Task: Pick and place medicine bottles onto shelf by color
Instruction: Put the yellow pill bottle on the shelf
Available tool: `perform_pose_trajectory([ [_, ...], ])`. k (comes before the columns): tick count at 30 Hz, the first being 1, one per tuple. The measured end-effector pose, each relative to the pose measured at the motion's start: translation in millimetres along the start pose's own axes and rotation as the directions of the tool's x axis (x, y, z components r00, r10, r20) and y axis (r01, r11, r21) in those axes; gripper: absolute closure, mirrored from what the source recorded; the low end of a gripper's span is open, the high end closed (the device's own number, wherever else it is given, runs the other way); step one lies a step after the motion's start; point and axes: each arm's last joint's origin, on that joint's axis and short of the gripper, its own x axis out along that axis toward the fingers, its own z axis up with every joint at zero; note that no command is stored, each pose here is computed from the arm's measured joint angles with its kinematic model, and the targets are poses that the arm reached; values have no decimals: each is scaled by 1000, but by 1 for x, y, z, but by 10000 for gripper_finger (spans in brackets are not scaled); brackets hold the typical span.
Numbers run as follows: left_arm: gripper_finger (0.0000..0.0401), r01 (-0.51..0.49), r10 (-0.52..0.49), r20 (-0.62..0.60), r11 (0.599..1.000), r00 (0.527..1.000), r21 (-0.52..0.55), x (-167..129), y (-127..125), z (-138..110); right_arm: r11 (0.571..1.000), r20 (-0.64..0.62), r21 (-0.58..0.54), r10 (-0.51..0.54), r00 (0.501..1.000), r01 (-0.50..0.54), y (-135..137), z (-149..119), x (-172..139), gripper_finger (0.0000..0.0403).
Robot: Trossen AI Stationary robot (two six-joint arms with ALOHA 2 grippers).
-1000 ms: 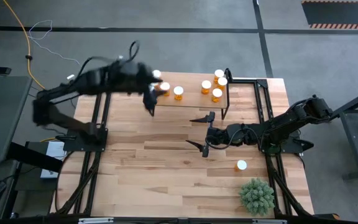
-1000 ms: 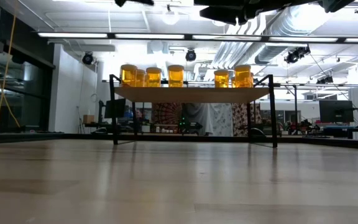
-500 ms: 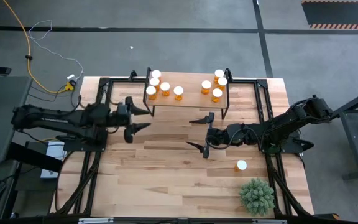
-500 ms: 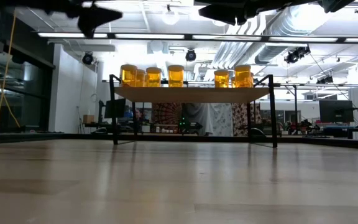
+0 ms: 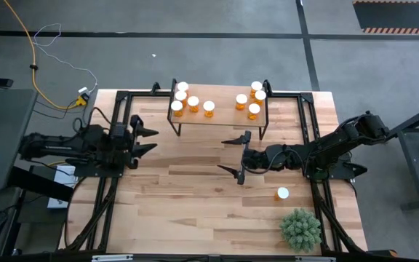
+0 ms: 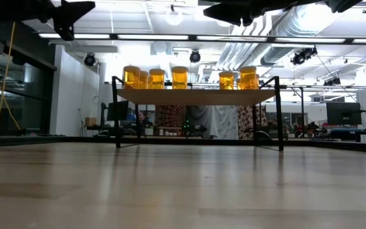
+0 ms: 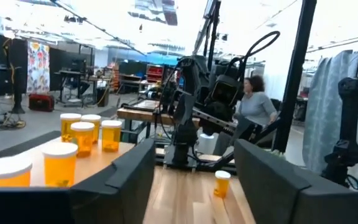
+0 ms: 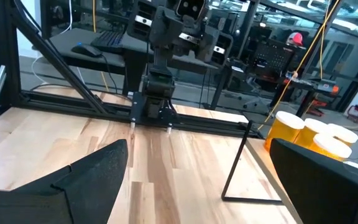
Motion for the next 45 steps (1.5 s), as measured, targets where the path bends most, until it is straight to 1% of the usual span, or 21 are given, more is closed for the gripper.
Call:
perform_pose_trajectory([
  [3,237,-12,12,-10,1000,1000,-9,-4,1,-1,999,0,32,0,1000,0,0,0,0,18],
  [5,277,-14,14,-9,1000,1000,-11,-5,1,-3,999,-1,42,0,1000,0,0,0,0,18],
  [9,374,-32,31,-25,999,999,-32,-5,3,-21,996,-11,88,2,1000,-1,0,-1,0,18],
  [10,387,-46,44,-30,998,999,-42,-6,4,-27,996,-17,93,3,1000,-1,0,-2,0,18],
  [12,389,-74,73,-28,995,997,-66,-7,7,-40,995,-33,105,4,999,-1,0,-3,0,18],
  [15,396,-79,78,-14,993,997,-88,-10,9,-58,991,-57,129,-7,998,15,-1,-3,-3,18],
  [17,399,-81,78,-30,992,996,-95,-10,9,-58,990,-76,139,-5,997,16,-4,-1,-7,18],
  [21,400,-17,12,-57,995,998,-101,-10,5,-60,986,-102,164,-1,995,18,-11,7,-20,20],
  [23,400,-3,-4,-79,996,997,-89,-11,4,-63,984,-123,175,7,992,15,-15,11,-29,31],
  [26,401,14,-21,-88,997,996,-80,-11,2,-63,982,-176,191,30,984,4,-18,13,-43,70],
  [29,401,26,-32,-90,997,995,-66,-11,2,-63,979,-247,206,51,968,1,-18,12,-56,138],
  [31,400,22,-27,-91,998,995,-57,-11,2,-64,977,-281,215,48,959,14,-17,7,-66,198],
  [35,398,3,-8,-99,999,995,-50,-11,2,-65,975,-290,222,50,956,16,-15,-10,-86,343],
  [36,398,2,-7,-99,999,995,-50,-11,2,-65,973,-287,232,54,956,15,-16,-15,-92,372],
  [37,398,3,-8,-99,999,995,-50,-11,2,-64,968,-282,249,58,958,15,-18,-19,-98,387],
  [38,398,2,-7,-99,999,995,-50,-11,2,-64,962,-273,273,58,960,20,-20,-23,-104,387],
  [40,398,2,-7,-99,999,995,-50,-11,2,-65,948,-238,318,58,970,21,-27,-29,-116,374],
  [42,398,0,-5,-99,999,995,-49,-11,2,-65,940,-198,342,61,978,11,-33,-34,-128,372],
  [45,398,0,-5,-99,999,995,-49,-11,2,-65,935,-99,354,37,994,0,-44,-40,-142,393],
])
